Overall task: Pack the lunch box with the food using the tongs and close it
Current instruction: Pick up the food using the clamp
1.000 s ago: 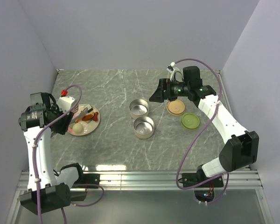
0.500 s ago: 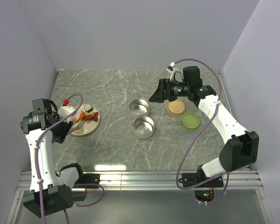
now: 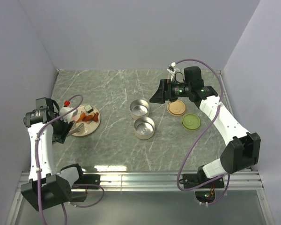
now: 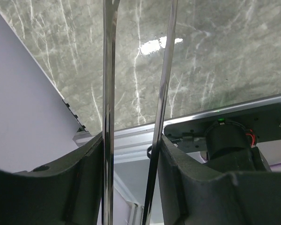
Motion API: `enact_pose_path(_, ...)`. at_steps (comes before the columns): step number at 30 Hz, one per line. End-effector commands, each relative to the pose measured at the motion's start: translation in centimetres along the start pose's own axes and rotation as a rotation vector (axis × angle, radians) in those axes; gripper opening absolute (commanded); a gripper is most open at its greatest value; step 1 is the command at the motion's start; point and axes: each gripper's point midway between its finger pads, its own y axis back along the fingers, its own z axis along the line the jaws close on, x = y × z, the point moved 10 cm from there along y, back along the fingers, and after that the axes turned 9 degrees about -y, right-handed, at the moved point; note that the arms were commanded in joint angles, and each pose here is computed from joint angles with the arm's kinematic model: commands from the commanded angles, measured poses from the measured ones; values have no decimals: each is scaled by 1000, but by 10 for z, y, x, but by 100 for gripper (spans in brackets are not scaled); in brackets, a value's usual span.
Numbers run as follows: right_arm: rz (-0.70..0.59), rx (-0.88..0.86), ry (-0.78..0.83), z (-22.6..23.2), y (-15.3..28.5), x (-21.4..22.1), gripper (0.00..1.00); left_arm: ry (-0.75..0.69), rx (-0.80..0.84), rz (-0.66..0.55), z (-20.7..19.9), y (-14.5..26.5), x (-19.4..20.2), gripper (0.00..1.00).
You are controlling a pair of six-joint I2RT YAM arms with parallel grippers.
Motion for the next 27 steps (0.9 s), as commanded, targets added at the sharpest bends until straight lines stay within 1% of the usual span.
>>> enact_pose_path(1, -43, -45, 44, 14, 13, -4, 100, 12, -47, -10, 9, -1, -5, 49)
enact_pose_path(4, -40, -46, 42, 14, 12, -4, 100, 9, -54, -15, 11, -2, -7, 49)
enact_pose_path(6, -41, -45, 42, 14, 12, -5, 100, 8, -74, 8, 13, -2, -5, 49)
enact_pose_path(22, -34, -34, 26, 10, 9, -4, 100, 20, -6, 1, 22, -17, -17, 50)
enact_pose_path(27, -30, -29, 21, 8, 7, -4, 100, 40, 5, -12, 25, -22, -22, 52)
